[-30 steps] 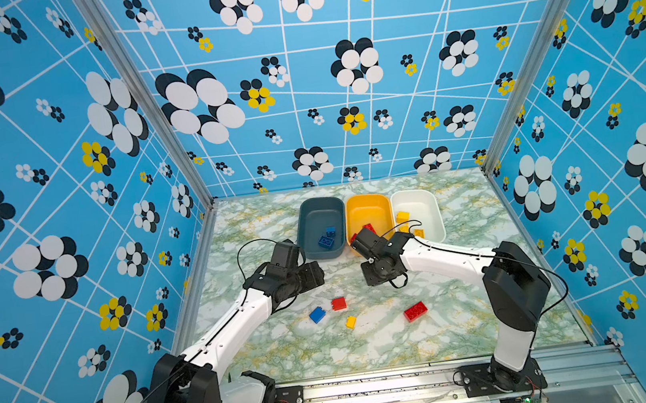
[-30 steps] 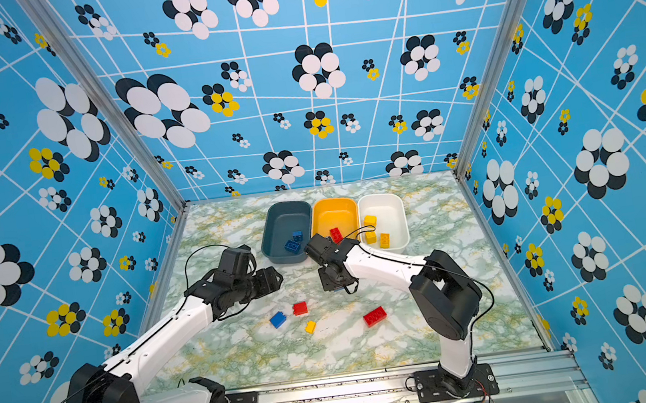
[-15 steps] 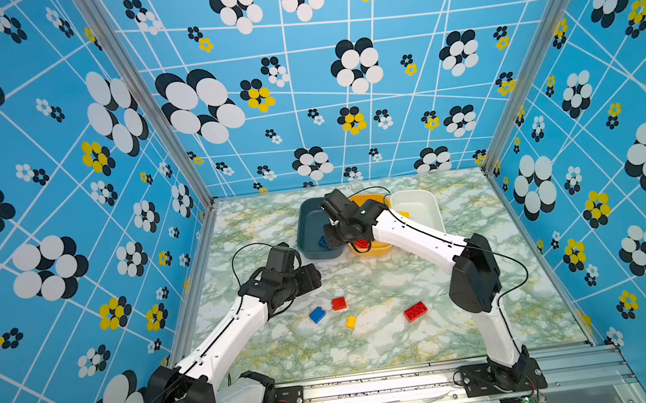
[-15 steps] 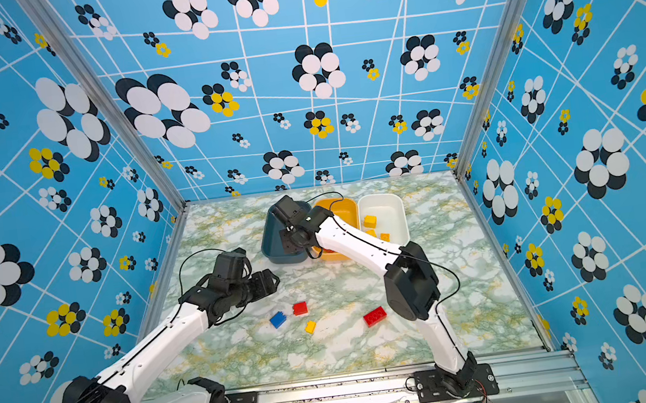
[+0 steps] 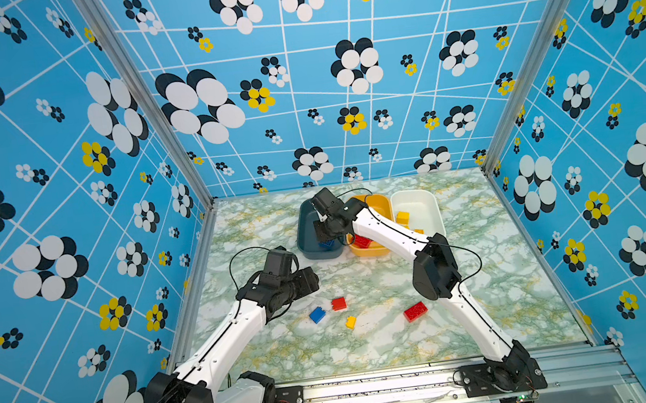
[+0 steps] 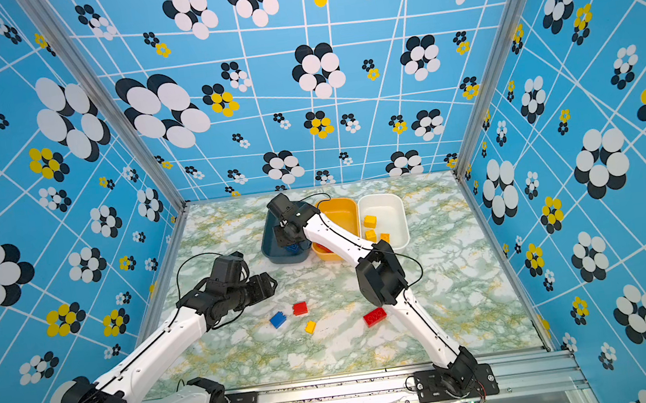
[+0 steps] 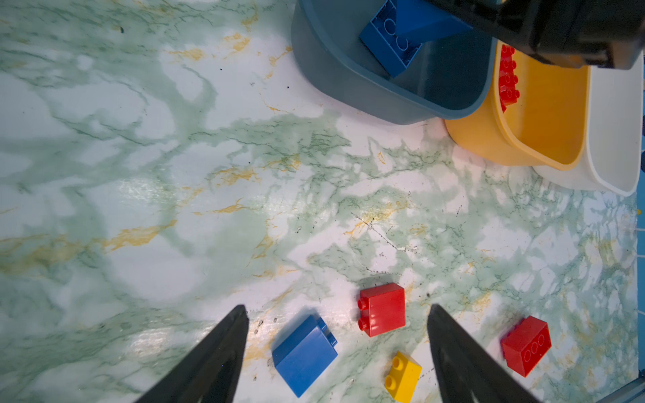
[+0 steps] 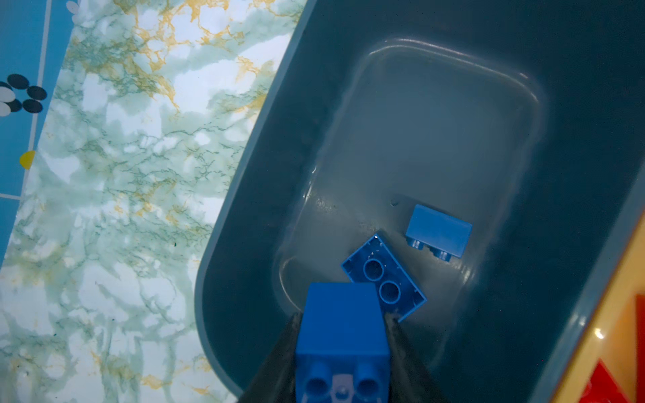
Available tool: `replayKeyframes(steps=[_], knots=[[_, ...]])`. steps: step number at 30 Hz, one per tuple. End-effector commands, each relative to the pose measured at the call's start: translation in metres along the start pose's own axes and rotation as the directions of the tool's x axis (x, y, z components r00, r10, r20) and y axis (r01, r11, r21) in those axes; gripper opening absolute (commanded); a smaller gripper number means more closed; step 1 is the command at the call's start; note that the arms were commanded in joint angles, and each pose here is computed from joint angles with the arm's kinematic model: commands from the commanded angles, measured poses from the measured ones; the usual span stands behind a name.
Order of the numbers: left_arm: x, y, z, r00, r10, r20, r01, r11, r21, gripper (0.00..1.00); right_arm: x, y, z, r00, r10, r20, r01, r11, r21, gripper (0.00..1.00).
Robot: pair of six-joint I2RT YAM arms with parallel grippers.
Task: Sort the legos into containers by color
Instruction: 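Carry the blue brick with the right gripper into the teal bin and open, then move the right gripper back over a red brick on the table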
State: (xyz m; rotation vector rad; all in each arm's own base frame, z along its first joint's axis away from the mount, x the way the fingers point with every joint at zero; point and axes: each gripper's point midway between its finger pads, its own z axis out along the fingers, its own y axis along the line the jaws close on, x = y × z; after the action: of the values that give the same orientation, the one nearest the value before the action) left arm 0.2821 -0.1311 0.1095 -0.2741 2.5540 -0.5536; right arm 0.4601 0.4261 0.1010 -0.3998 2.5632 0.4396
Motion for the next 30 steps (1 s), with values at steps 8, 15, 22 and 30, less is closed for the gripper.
replayKeyframes(steps=[8,15,22,30], knots=[[0.002,0.003,0.002,1.0,-0.026,-0.014,0.026,1.0,-0.006,0.83,-0.018,0.008,-0.005,0.999,0.009,0.044,-0.006,0.998,-0.056,0.6],[0.002,0.002,0.003,1.0,-0.024,-0.017,0.024,1.0,-0.005,0.83,-0.023,0.011,-0.02,0.998,0.012,0.058,-0.008,0.998,-0.069,0.6],[0.006,0.004,0.004,0.999,-0.011,-0.033,0.011,1.0,-0.009,0.83,-0.019,0.015,-0.047,0.999,0.001,0.049,0.002,0.997,-0.081,0.64],[0.01,0.004,0.006,0.999,0.003,-0.046,-0.003,1.0,-0.004,0.84,0.013,0.016,-0.086,1.0,-0.016,0.019,0.018,0.994,-0.105,0.73]])
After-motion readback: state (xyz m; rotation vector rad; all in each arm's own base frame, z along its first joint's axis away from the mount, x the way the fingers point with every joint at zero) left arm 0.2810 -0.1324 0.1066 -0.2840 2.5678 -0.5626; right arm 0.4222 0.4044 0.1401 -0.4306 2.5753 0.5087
